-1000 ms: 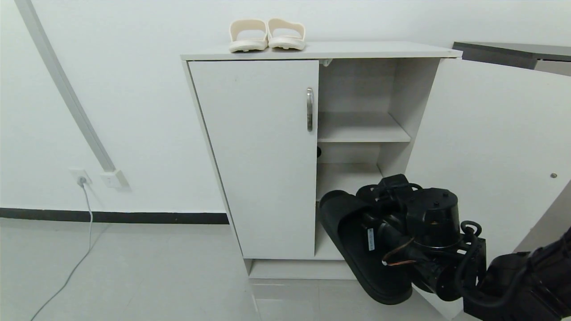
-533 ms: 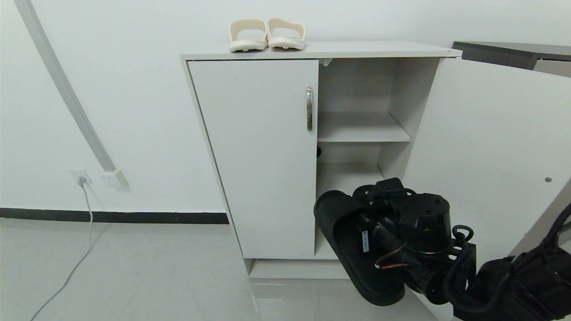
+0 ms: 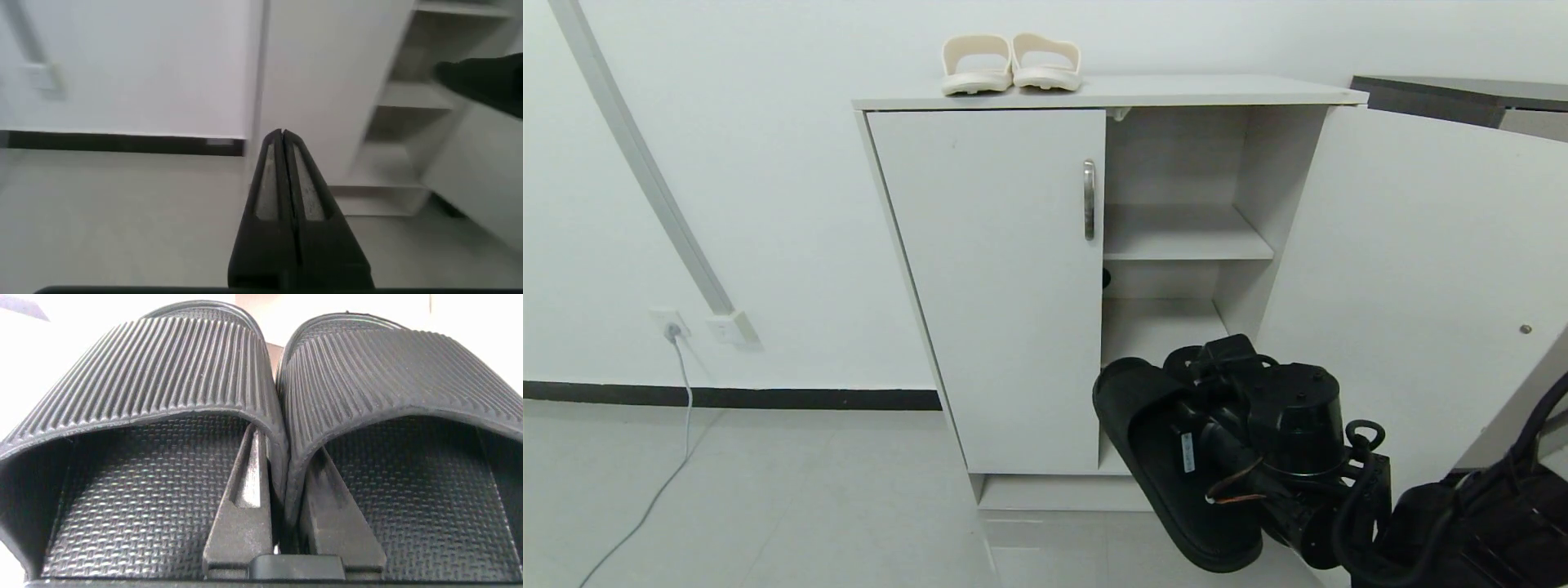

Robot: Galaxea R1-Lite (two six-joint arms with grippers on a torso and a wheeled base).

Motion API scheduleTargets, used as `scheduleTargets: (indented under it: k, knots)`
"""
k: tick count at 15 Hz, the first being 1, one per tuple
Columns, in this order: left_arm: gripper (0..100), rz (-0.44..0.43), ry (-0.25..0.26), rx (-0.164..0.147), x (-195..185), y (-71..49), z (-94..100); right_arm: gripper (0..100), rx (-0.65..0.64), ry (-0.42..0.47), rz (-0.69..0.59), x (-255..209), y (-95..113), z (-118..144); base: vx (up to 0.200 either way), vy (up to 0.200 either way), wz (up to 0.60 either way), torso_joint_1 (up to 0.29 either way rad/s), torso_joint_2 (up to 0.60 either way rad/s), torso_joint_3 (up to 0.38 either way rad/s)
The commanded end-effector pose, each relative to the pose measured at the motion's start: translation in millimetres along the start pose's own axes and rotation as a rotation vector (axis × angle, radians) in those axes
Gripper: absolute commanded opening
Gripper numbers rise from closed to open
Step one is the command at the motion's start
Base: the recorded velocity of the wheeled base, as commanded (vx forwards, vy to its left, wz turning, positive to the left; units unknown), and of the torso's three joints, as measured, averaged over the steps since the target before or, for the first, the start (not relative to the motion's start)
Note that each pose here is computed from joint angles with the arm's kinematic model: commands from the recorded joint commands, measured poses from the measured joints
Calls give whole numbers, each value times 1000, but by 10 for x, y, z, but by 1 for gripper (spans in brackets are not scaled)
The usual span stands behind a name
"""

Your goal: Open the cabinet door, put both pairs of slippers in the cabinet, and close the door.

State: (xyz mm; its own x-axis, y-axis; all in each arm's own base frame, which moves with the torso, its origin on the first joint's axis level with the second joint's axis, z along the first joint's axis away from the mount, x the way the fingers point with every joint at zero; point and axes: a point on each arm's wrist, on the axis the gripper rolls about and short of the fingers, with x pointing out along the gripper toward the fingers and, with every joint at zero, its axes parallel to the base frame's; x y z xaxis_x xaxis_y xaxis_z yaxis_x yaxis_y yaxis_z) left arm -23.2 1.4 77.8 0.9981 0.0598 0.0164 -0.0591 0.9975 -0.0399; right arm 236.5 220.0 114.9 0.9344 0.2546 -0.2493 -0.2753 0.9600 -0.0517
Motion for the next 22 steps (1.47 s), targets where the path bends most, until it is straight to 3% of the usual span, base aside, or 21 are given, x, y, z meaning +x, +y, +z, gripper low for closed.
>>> scheduleTargets:
  k: [1, 3, 6, 7, 9, 11, 16, 18, 22]
  knots:
    - [0, 10, 16, 14, 3, 2, -16, 0, -3, 1, 9, -9, 32, -16, 0, 0, 0, 0, 0, 0]
    - [0, -45, 19, -26, 3, -10, -19, 0, -2, -9, 15, 1, 66, -22, 0, 0, 0, 0, 0, 0]
    - [0, -45, 17, -36, 2, -10, -15, 0, 3, -4, -1, 170, 168, -104, 0, 0, 0, 0, 0, 0]
    - [0, -45, 16, -50, 2, -10, -13, 0, 41, -46, -32, 337, 254, -126, 0, 0, 0, 0, 0, 0]
    - [0, -43, 16, -51, 2, -10, -13, 0, 72, -93, -152, 517, 414, -142, 0, 0, 0, 0, 0, 0]
    - [0, -44, 15, -51, 1, -10, -13, 0, 90, -108, -184, 620, 495, -154, 0, 0, 0, 0, 0, 0]
    - [0, -44, 16, -48, 2, -10, -13, 0, 100, -100, -205, 730, 463, -207, 0, -80, 0, 0, 1, 0]
    - [0, -45, 16, -50, 2, -10, -13, 0, 93, -83, -230, 806, 386, -276, 0, -200, 0, 2, 2, 2]
    - [0, -45, 16, -50, 2, -10, -13, 0, 95, -67, -286, 969, 218, -361, 0, 0, 0, 0, 0, 0]
